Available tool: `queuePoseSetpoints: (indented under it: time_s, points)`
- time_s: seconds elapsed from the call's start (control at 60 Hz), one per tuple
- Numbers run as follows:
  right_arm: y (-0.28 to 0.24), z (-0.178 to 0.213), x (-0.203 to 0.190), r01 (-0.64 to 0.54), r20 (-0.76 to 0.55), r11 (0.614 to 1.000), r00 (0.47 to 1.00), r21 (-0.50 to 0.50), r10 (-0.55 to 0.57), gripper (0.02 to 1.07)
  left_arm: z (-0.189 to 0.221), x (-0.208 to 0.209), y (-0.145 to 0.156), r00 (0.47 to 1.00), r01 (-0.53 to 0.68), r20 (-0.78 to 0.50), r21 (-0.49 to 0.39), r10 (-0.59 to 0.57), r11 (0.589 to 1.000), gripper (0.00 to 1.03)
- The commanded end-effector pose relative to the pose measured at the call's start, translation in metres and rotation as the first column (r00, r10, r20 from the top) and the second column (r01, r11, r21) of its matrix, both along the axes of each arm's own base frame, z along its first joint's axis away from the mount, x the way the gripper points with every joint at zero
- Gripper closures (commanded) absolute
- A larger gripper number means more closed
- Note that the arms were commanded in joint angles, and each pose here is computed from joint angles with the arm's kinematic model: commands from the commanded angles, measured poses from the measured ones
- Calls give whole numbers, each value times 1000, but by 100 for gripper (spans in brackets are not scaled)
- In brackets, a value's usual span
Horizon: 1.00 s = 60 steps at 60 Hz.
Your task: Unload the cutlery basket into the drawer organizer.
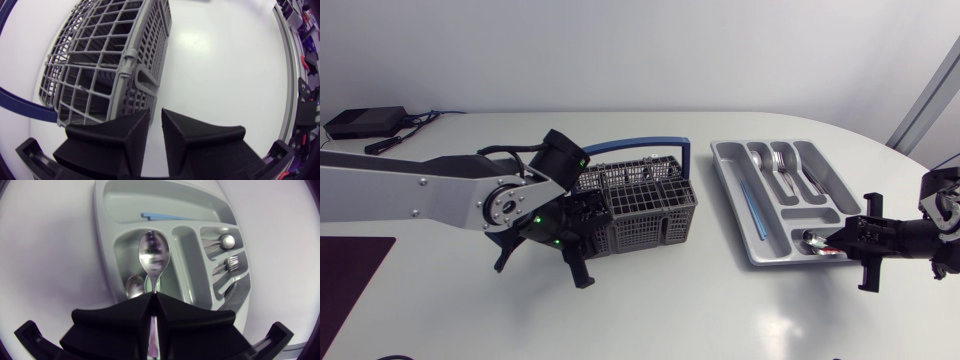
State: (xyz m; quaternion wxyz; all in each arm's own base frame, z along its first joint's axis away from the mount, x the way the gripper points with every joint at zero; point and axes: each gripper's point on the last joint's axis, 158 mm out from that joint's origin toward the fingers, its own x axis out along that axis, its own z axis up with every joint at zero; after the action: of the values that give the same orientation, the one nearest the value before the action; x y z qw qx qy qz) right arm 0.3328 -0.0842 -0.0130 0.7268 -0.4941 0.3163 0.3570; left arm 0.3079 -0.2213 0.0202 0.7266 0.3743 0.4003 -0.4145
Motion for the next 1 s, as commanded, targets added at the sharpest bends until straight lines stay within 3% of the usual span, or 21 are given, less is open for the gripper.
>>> queuePoseSetpoints:
  time_s: [0.0,0.733,0.817,0.85,0.933,0.983]
  points:
    - [0,-5,5,-37,3,999,999,-34,37,96,-14,5,15,1000,-8,-4,35,8,999,86]
    - [-7,-12,17,-77,34,984,996,-162,83,95,-10,20,60,995,-99,32,59,98,993,85]
    - [-8,-14,14,-88,28,980,995,-179,94,93,4,18,61,992,-106,66,35,104,994,74]
    - [-10,-13,13,-83,25,979,996,-188,89,85,10,16,61,992,-106,78,25,104,994,67]
    - [-10,-8,9,-75,23,978,996,-196,81,42,19,12,62,991,-106,90,16,104,994,51]
    - [-11,-4,6,-72,19,977,997,-200,77,26,23,9,62,990,-105,93,12,104,994,39]
